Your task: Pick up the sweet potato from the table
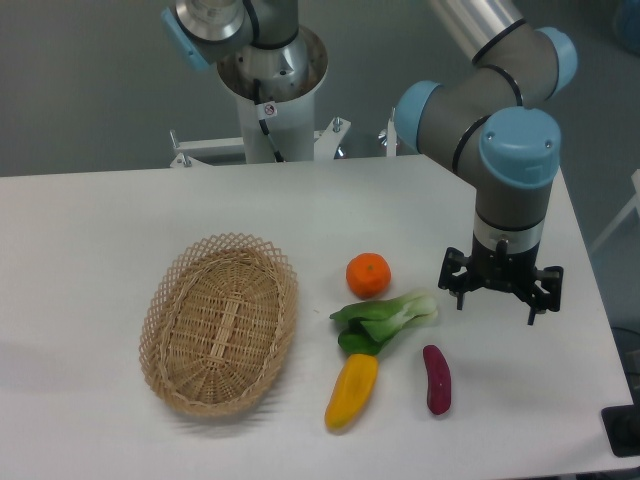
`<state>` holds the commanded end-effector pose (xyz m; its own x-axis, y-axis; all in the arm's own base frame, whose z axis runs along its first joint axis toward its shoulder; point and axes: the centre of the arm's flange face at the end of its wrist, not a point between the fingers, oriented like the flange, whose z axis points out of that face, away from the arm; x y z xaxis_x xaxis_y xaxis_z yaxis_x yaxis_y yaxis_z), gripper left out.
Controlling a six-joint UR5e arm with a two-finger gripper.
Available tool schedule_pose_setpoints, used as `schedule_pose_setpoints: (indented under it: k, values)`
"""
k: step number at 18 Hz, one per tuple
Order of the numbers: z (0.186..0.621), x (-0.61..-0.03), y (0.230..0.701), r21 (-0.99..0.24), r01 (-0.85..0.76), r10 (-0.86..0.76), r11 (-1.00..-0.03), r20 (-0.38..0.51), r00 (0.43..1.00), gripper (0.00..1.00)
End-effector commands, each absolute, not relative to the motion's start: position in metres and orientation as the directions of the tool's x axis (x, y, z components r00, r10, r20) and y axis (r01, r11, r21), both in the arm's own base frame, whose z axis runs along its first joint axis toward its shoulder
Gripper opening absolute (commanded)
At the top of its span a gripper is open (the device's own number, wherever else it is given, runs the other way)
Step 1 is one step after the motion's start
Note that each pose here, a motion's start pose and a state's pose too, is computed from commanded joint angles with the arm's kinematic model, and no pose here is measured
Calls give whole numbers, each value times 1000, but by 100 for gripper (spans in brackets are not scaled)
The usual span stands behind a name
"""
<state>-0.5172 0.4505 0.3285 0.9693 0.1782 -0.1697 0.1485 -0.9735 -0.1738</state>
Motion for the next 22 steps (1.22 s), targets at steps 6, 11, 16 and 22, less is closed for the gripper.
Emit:
schedule_pose_setpoints:
  k: [6, 11, 16, 22]
  values:
    - [262, -512, 472, -185, 168, 198, -968, -159, 967, 100]
    - [228, -502, 497, -181, 138, 164, -974, -140, 977, 100]
    - [207, -501, 513, -202, 115, 149, -973, -162, 975, 100]
    - [189, -505, 515, -206, 112, 148, -972, -167, 975, 100]
